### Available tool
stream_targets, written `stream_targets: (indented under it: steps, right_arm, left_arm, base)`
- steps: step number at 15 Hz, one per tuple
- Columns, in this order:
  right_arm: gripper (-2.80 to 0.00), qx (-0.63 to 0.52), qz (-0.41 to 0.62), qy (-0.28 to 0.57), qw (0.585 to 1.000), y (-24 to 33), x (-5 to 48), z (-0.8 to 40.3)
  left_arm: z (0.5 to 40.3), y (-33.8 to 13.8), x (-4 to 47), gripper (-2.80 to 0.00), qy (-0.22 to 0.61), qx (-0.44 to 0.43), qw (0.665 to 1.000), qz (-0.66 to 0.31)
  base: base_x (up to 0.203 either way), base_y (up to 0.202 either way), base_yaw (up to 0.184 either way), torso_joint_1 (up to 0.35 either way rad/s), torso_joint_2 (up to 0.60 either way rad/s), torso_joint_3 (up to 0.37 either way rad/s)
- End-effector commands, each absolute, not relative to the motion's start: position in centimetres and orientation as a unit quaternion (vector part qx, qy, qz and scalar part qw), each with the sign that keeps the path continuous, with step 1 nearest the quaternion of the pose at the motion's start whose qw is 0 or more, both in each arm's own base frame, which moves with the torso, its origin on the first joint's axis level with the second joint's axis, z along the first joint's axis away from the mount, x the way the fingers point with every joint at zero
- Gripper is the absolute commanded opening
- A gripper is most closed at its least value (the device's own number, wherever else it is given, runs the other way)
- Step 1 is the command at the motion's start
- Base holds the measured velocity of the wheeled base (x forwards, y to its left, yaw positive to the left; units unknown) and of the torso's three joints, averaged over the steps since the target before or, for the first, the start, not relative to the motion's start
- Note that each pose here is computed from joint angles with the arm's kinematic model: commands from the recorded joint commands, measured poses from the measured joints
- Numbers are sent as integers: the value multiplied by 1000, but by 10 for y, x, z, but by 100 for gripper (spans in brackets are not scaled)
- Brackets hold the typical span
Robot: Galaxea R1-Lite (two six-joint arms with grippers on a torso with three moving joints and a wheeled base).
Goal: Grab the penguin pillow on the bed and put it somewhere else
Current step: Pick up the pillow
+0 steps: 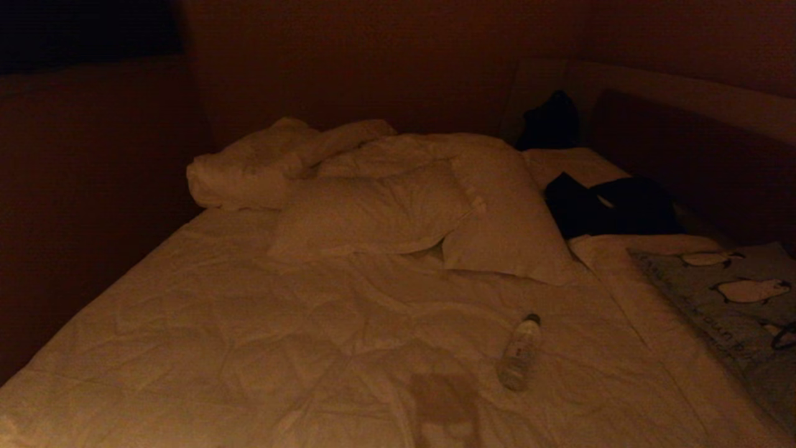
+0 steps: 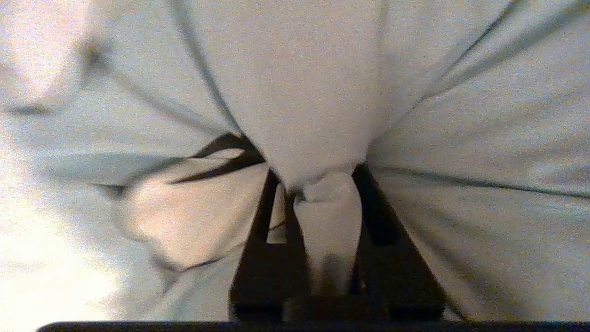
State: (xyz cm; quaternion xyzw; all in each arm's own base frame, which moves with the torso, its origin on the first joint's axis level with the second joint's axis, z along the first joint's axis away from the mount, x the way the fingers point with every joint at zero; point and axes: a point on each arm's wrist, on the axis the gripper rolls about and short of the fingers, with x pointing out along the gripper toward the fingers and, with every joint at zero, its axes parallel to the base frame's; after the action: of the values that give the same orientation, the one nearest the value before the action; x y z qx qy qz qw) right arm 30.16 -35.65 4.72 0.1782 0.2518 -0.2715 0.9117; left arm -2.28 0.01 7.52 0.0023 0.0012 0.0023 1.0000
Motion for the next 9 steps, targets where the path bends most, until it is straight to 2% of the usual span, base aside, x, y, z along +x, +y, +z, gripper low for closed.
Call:
stream_targets:
  steps: [1, 4, 9]
  right_arm:
    - [-280, 277, -221, 242, 903, -334, 291, 109]
    - [-280, 330, -154, 232, 902, -304, 286, 171]
    - [-280, 364, -63, 190, 910, -256, 285, 238]
  left_arm:
    - [75, 0, -23, -280, 1, 2, 1000, 3]
    - [75, 0, -23, -280, 1, 2, 1000, 3]
    - [75, 0, -23, -280, 1, 2, 1000, 3]
  base:
    - [0, 0, 0, 0, 0, 0]
    - [0, 0, 0, 0, 0, 0]
    - [0, 0, 0, 0, 0, 0]
